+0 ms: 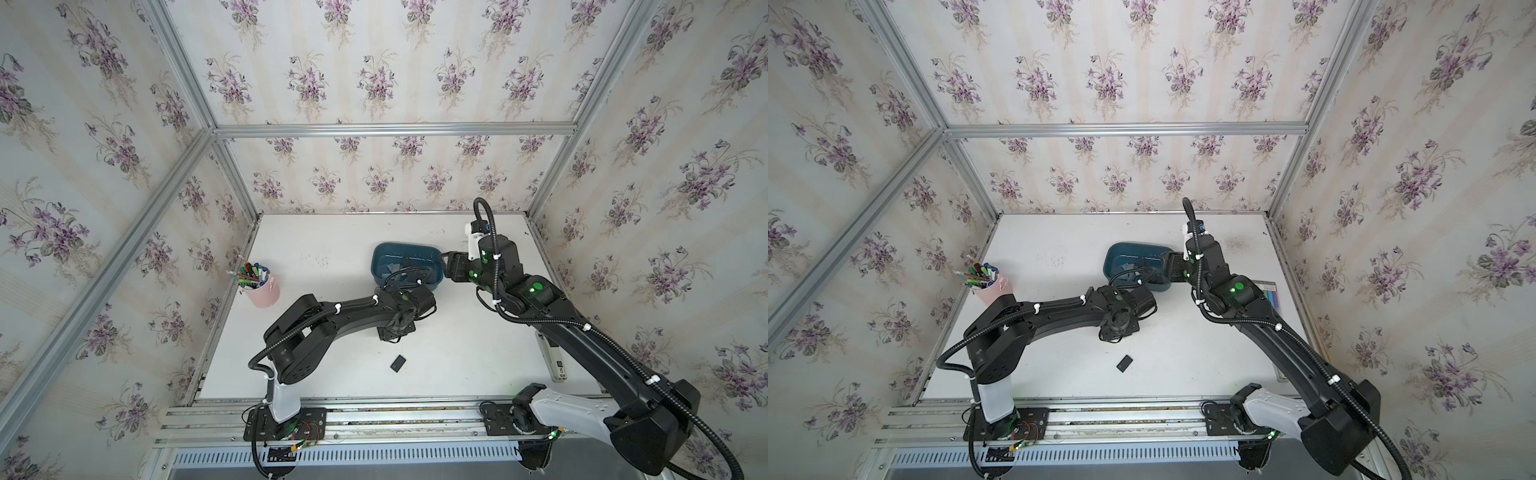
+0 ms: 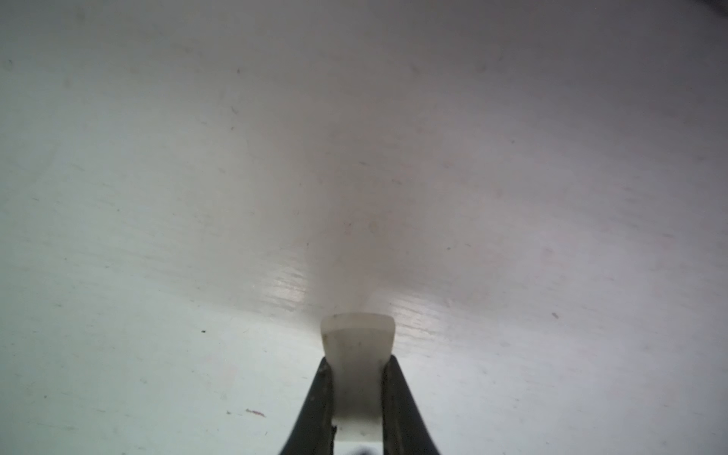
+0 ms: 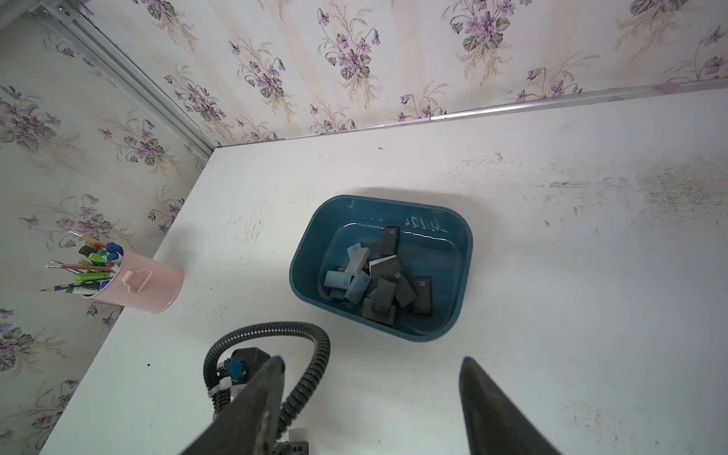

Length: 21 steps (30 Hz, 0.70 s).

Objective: Put the eraser in the storage box
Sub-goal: Pick up the eraser from the center of the board, then place the eraser in the storage box.

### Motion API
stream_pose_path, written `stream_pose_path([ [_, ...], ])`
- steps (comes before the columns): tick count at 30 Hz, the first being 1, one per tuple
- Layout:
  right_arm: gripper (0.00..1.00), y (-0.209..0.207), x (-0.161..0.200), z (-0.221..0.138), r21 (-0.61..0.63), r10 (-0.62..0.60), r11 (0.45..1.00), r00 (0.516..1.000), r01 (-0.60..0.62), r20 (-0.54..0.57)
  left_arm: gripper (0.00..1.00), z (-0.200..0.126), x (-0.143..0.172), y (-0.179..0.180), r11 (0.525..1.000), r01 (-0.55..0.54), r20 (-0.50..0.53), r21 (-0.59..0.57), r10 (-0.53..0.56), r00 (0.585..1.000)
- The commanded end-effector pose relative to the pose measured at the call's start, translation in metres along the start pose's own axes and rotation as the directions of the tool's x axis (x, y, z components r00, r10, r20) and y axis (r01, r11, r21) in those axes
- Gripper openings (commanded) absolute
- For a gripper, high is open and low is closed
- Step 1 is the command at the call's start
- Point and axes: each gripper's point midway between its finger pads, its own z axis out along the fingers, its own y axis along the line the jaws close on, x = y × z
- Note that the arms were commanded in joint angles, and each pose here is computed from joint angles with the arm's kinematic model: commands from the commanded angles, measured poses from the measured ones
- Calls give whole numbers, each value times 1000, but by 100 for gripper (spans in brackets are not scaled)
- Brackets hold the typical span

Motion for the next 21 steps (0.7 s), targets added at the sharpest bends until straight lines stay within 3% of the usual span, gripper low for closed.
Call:
stream_pose_path([
  [1, 70, -2, -5, -3, 9, 6, 1000, 1000, -6, 31, 0, -13, -20, -1, 999, -45, 89, -10, 45, 995],
  [8, 70, -4, -2, -7, 12, 9, 1000, 1000, -9, 30, 0, -29, -48, -5, 999, -50, 137, 5, 49, 989],
  [17, 70, -7, -5, -26, 12, 13, 1000, 998, -14, 59, 0, -62, -141, -35, 993, -95, 246, 73, 74, 966],
  [21, 70, -9, -1, -31, 5, 20, 1000, 998, -21, 58, 0, -51, -170, -52, 990, -106, 244, 89, 82, 966],
])
